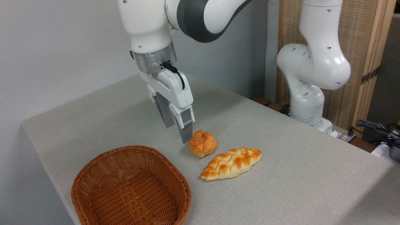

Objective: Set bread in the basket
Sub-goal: 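Move the open gripper over the round orange bun and lower it, then close the gripper fingers around the round orange bun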

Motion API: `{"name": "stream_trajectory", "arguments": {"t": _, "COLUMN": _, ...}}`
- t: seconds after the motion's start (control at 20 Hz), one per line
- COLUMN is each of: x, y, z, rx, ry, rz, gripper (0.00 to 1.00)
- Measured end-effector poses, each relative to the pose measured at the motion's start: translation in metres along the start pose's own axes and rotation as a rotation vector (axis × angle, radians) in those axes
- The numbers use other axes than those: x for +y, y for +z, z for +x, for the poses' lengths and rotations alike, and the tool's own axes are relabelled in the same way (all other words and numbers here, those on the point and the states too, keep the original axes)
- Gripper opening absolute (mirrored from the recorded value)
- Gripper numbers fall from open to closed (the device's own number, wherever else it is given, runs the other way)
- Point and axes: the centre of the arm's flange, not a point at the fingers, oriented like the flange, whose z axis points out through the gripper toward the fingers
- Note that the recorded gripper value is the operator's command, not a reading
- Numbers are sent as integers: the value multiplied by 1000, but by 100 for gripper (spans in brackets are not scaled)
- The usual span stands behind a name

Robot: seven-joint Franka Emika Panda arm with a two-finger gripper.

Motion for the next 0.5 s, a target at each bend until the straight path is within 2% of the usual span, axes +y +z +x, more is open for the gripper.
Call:
{"name": "stream_trajectory", "arguments": {"t": 0.3, "x": 44, "y": 56, "z": -1, "rx": -29, "ry": 65, "rz": -17, "gripper": 100}}
{"name": "stream_trajectory", "arguments": {"t": 0.5, "x": 49, "y": 67, "z": -5, "rx": -49, "ry": 133, "rz": -22, "gripper": 100}}
